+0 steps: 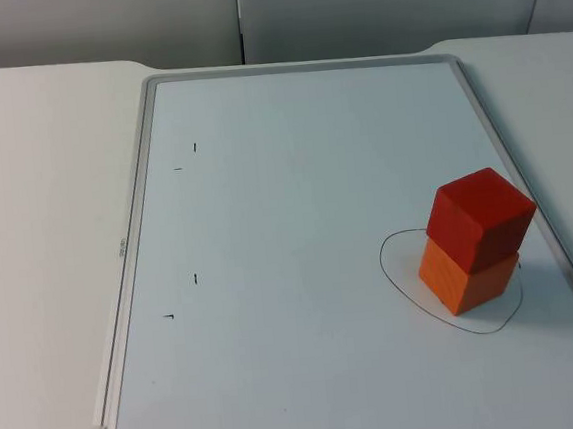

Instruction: Pick up one cube with the left hand and another cube with the right hand. First place the cube in the right hand at the target position, then stack the cube in the left hand on top.

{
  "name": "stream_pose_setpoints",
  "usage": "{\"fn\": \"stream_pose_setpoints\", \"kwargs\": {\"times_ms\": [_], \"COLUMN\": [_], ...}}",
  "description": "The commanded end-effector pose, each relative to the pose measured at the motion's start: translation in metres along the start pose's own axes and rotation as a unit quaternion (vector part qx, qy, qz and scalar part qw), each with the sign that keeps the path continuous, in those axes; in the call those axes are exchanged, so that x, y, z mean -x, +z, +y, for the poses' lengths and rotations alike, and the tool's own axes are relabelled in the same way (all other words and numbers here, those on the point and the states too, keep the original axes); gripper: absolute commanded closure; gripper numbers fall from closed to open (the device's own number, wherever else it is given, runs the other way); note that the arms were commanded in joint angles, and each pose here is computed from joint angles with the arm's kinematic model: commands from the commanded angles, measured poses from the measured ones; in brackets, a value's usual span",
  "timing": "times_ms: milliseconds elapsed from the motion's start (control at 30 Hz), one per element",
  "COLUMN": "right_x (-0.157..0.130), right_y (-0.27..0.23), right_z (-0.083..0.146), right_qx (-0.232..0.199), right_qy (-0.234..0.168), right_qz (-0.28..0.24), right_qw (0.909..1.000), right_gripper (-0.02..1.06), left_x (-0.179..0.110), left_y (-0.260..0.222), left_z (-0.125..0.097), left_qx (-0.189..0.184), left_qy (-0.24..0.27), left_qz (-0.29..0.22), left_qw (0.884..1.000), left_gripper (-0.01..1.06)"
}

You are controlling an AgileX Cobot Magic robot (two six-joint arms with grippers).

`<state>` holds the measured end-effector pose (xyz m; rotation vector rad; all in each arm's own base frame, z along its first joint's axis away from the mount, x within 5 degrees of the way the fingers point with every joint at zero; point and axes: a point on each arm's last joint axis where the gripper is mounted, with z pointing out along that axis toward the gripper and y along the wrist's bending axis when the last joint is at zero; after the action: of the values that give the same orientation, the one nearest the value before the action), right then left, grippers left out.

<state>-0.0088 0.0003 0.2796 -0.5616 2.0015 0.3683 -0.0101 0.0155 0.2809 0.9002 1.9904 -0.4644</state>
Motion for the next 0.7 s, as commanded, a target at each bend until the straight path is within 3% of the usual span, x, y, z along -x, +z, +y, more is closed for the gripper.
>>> {"fn": "stream_pose_setpoints", "kwargs": {"times_ms": [0, 167, 400, 667], "right_x": [-0.0009, -0.0009, -0.0009, -0.0009], "right_y": [0.0010, 0.0010, 0.0010, 0.0010], "right_z": [-0.0009, -0.0009, -0.0009, -0.0013], "right_qx": [-0.003, -0.003, -0.003, -0.004], "right_qy": [0.001, 0.003, 0.003, 0.009], "right_qz": [-0.002, -0.002, -0.002, -0.002], "right_qw": [1.0000, 1.0000, 1.0000, 0.9999], "right_gripper": [0.25, 0.24, 0.02, 0.00], "left_x": [-0.0007, -0.0007, -0.0007, -0.0007], "left_y": [0.0000, 0.0000, 0.0000, 0.0000], "left_z": [0.0000, 0.0000, 0.0000, 0.0000], "left_qx": [-0.003, -0.003, -0.003, -0.003], "left_qy": [-0.001, -0.001, -0.001, -0.001], "left_qz": [-0.002, -0.002, -0.002, -0.002], "left_qw": [1.000, 1.000, 1.000, 1.000], "left_gripper": [0.00, 0.00, 0.00, 0.00]}}
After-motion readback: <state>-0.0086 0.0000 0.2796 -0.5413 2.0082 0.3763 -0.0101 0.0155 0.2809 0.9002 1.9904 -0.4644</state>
